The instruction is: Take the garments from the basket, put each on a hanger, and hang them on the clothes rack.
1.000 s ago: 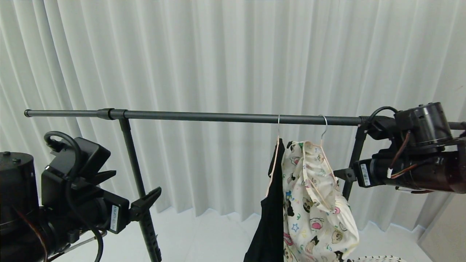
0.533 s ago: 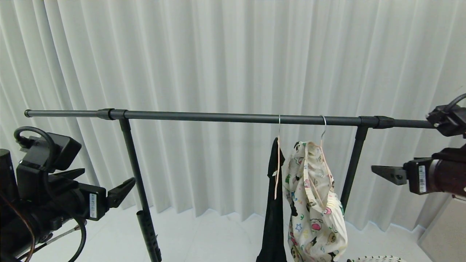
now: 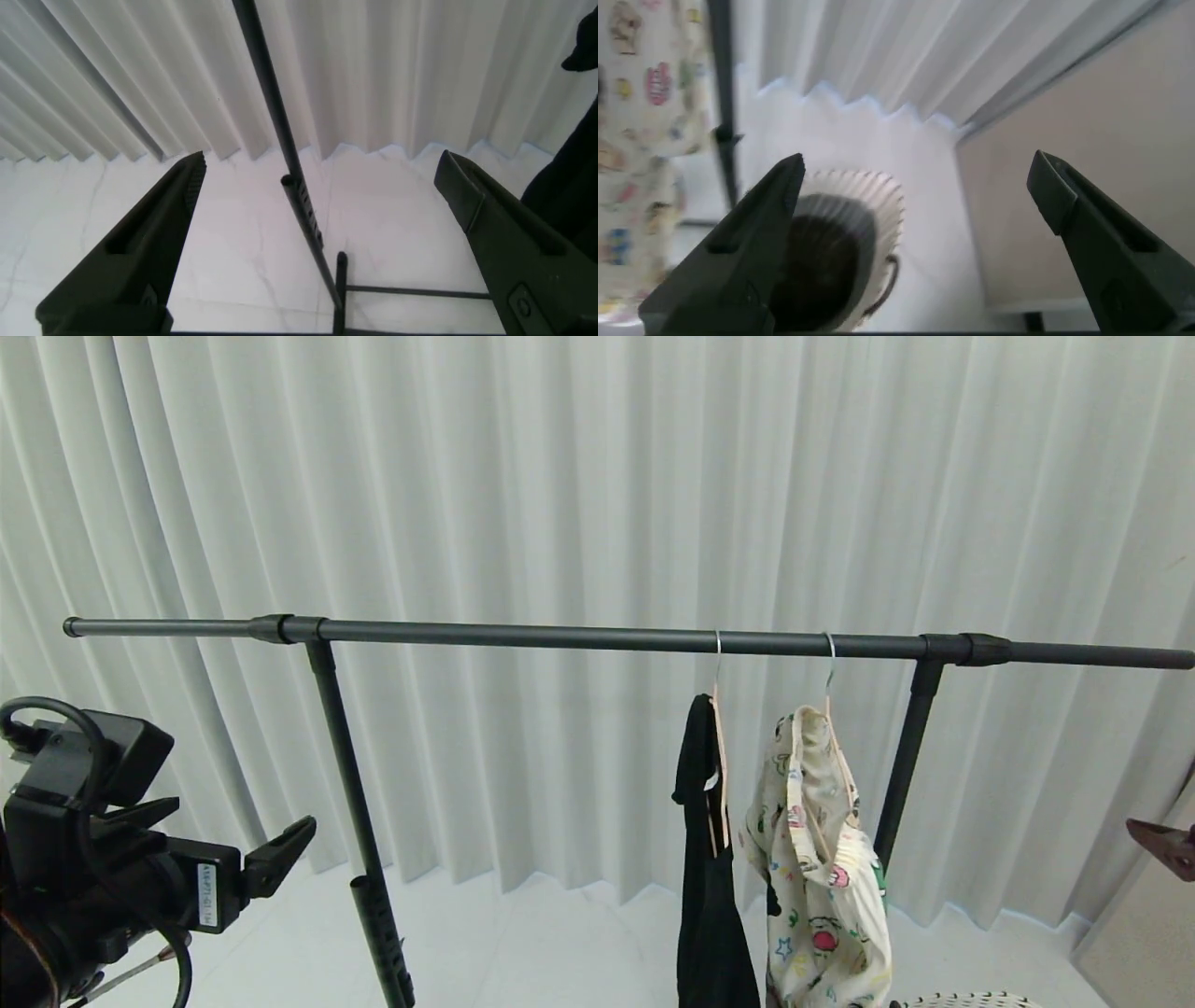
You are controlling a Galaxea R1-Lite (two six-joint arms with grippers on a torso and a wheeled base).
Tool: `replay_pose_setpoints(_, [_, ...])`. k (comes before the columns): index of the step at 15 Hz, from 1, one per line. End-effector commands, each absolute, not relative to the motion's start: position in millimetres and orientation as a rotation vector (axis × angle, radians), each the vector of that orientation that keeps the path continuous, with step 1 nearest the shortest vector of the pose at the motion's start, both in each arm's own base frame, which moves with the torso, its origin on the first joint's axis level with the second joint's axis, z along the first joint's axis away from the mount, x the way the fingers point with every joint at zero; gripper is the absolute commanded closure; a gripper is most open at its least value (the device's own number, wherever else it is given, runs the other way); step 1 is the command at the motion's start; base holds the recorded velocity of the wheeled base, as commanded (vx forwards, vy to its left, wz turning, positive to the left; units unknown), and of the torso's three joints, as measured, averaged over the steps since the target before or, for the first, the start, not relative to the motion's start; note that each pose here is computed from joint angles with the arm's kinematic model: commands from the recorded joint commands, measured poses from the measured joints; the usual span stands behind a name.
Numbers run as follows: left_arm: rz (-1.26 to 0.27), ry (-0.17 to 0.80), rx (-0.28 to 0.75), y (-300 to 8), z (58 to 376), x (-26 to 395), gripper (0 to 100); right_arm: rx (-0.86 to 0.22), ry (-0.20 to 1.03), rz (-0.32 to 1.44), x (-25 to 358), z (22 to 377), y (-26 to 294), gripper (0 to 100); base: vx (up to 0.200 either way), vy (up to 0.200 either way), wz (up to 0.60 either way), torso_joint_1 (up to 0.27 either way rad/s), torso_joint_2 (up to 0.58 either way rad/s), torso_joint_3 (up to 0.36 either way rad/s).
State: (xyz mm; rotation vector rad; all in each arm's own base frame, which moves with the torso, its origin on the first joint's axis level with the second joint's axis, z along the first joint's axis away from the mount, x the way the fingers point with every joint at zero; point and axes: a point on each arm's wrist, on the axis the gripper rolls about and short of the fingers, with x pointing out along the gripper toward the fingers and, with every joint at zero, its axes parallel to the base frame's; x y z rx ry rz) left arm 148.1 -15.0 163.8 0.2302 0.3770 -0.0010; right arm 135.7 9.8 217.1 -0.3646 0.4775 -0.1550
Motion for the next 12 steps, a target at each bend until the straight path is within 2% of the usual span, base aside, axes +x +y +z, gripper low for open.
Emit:
replay_pose_setpoints(1, [0.01,0.376,0.229,-13,163,145,0,-0.38,0.461,-0.206,131,206,2,0,0.0,0.0,0.0,0.0,0.0,0.0])
replay_pose_setpoints(4, [0.019,0.378,0.227,-12,163,146,0,-0.414,0.429,-0.26,134,193,-6,0,0.0,0.0,0.0,0.0,0.0,0.0])
replay_pose_setpoints(12, [0.019,0.383,0.229,-12,162,145,0,-0.416,0.481,-0.283,134,180,-10,0,-0.2,0.0,0.0,0.002,0.0,0.001])
